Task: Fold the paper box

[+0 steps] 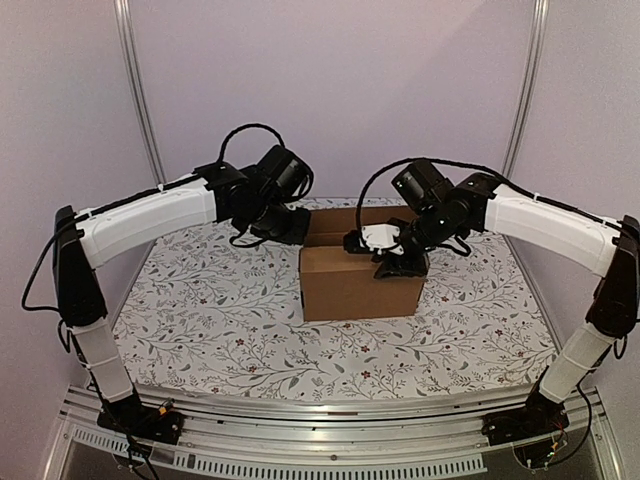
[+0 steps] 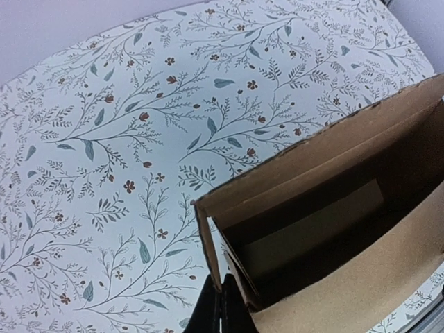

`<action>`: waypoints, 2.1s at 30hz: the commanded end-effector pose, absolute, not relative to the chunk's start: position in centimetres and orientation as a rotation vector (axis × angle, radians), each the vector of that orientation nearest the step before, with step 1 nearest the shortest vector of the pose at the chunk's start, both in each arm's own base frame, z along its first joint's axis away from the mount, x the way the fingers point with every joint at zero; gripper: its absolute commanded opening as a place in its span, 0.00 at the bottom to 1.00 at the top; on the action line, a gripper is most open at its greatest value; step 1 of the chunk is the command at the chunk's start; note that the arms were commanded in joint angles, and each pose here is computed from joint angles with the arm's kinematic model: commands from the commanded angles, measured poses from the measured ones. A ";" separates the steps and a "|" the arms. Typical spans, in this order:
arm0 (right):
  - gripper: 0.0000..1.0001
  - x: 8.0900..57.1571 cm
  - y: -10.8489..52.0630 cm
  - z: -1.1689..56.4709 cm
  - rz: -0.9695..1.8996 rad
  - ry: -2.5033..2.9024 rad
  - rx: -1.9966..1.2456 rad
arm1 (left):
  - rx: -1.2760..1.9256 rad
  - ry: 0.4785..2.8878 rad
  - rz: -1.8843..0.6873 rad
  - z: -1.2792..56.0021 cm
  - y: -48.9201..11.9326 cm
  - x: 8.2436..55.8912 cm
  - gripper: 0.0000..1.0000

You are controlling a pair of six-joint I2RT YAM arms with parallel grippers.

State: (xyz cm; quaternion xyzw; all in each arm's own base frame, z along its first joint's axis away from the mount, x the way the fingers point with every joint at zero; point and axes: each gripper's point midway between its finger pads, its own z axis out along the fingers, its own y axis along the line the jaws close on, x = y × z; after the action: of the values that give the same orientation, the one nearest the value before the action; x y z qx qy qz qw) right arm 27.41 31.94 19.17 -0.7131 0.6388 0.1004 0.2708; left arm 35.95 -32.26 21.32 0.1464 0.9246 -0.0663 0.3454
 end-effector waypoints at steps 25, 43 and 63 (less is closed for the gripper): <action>0.36 32.5 33.4 22.1 0.078 1.645 -1.685 | 0.321 2.438 -0.307 21.1 -34.3 36.5 0.00; 0.51 33.6 22.3 23.1 0.273 1.852 -1.548 | 0.402 2.410 -0.346 21.7 -35.9 36.3 0.00; 0.52 42.1 25.3 22.8 0.064 1.844 -1.168 | 0.460 2.396 -0.351 21.2 -39.5 34.5 0.00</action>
State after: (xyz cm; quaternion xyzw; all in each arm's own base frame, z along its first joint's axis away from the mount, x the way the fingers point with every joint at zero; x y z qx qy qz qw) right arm 39.62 24.10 22.32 -0.5099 0.7382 0.0405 0.4397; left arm 35.02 -38.19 20.92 0.1677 0.9202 -0.1288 0.3295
